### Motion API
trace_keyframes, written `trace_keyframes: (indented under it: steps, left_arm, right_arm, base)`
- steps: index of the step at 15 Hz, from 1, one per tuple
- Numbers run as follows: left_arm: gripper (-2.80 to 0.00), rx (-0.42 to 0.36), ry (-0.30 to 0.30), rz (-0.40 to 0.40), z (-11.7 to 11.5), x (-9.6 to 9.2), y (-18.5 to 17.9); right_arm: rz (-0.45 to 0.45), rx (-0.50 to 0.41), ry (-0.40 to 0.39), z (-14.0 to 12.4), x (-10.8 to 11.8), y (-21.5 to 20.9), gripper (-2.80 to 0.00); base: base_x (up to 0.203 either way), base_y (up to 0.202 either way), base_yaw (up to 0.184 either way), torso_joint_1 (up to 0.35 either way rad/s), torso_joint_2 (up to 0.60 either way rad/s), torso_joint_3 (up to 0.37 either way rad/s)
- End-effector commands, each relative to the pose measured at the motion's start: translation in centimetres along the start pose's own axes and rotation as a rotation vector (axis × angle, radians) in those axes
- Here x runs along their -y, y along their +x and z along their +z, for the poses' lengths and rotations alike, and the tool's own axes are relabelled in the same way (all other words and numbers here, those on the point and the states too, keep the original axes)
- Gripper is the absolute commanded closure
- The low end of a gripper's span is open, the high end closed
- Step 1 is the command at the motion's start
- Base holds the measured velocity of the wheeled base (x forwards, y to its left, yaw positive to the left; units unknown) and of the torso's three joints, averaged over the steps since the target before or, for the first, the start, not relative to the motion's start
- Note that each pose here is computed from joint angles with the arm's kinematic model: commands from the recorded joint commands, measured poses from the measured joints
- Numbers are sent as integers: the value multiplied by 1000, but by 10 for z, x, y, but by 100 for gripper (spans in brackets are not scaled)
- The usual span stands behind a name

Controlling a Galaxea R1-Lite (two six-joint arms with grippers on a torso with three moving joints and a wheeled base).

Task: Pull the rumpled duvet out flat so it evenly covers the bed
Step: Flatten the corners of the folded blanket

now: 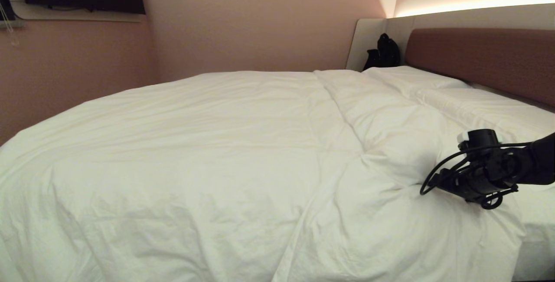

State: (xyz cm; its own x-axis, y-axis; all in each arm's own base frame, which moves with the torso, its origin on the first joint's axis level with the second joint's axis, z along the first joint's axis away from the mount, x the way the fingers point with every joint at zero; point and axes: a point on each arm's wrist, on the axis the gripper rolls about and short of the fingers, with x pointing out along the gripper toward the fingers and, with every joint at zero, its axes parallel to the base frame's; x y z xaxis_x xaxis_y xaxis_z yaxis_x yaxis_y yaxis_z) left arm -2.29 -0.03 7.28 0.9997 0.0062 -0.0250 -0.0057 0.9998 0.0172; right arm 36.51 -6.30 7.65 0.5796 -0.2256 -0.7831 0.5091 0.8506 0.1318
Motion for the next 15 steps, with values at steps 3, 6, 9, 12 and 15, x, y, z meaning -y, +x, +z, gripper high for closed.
trace_keyframes:
  steps: [3, 6, 9, 12, 15]
  left_arm:
    - [0, -1, 0, 0, 0, 0, 0]
    - [0, -1, 0, 0, 0, 0, 0]
    - [0, -1, 0, 0, 0, 0, 0]
    - [0, -1, 0, 0, 0, 0, 0]
    - [0, -1, 0, 0, 0, 0, 0]
  right_arm:
    - [-28, -55, -2, -11, 0, 41, -280]
    - [-25, -49, 3, -10, 0, 39, 0]
    - [-20, -37, 14, -7, 0, 33, 0]
    - [-12, -8, 27, -2, 4, 13, 0]
    - [-6, 31, 50, 4, 11, -8, 0]
  base:
    - [0, 0, 0, 0, 0, 0]
    - [0, 0, 0, 0, 0, 0]
    - [0, 0, 0, 0, 0, 0]
    - [0, 0, 0, 0, 0, 0]
    - [0, 0, 0, 0, 0, 0]
